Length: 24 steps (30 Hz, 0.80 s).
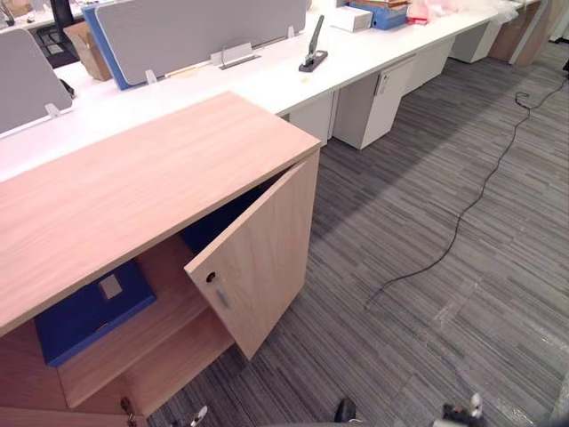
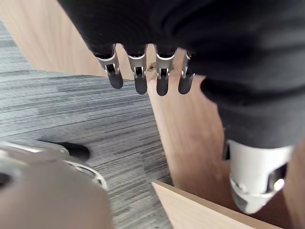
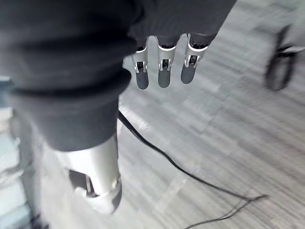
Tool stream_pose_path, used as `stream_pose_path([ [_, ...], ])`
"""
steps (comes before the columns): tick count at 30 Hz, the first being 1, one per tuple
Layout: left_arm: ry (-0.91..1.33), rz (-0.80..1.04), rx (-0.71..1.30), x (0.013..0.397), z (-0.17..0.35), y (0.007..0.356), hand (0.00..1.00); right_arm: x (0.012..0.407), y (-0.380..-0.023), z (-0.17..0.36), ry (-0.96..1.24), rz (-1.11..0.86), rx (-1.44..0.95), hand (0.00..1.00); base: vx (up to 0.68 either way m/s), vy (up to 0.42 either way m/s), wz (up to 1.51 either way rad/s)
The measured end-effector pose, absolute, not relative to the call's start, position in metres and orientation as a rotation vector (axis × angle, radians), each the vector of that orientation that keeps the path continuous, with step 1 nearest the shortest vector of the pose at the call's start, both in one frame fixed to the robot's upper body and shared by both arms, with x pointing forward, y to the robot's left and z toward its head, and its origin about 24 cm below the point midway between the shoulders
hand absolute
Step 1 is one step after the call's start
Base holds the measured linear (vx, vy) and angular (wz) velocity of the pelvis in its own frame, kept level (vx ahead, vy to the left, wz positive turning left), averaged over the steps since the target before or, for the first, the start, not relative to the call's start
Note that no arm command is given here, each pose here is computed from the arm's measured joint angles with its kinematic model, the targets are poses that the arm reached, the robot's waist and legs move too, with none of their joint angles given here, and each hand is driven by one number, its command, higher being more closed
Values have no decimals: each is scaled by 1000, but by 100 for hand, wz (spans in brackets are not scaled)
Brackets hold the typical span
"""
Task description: Walk over to the cabinet, pick up the folder, carry it to the office cabinet, place the folder inside the office cabinet, then close the office cabinet door
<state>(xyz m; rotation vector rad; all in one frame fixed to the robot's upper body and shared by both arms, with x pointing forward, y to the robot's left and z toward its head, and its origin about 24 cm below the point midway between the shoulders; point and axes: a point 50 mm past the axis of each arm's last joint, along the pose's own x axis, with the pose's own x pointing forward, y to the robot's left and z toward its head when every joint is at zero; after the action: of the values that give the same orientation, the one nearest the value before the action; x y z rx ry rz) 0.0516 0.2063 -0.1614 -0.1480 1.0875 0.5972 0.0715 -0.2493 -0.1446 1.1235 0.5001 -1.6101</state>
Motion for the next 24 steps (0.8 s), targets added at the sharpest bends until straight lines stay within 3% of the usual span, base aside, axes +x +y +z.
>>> stream_pose_path([
  [3, 1051, 591, -171, 59, -159, 201, 0, 83, -213, -156, 646, -1486, 1190, 0, -41, 74, 29],
  [6, 1038, 561, -157, 61, -159, 198, 0, 132, -178, -148, 759, -1054, 1053, 0, -56, 84, 60],
  [10, 1021, 490, -92, 67, -156, 202, 0, 173, -140, -138, 827, -709, 955, 0, -8, 101, 83],
  [13, 1020, 405, -23, 69, -155, 207, 0, 181, -119, -136, 895, -492, 841, 0, 27, 136, 133],
  [18, 1029, 365, 32, 68, -153, 219, 0, 186, -116, -134, 879, -426, 860, 0, 89, -4, 97],
  [24, 1030, 368, 47, 74, -153, 222, 0, 170, -113, -141, 903, -453, 913, 0, 92, -273, 85],
])
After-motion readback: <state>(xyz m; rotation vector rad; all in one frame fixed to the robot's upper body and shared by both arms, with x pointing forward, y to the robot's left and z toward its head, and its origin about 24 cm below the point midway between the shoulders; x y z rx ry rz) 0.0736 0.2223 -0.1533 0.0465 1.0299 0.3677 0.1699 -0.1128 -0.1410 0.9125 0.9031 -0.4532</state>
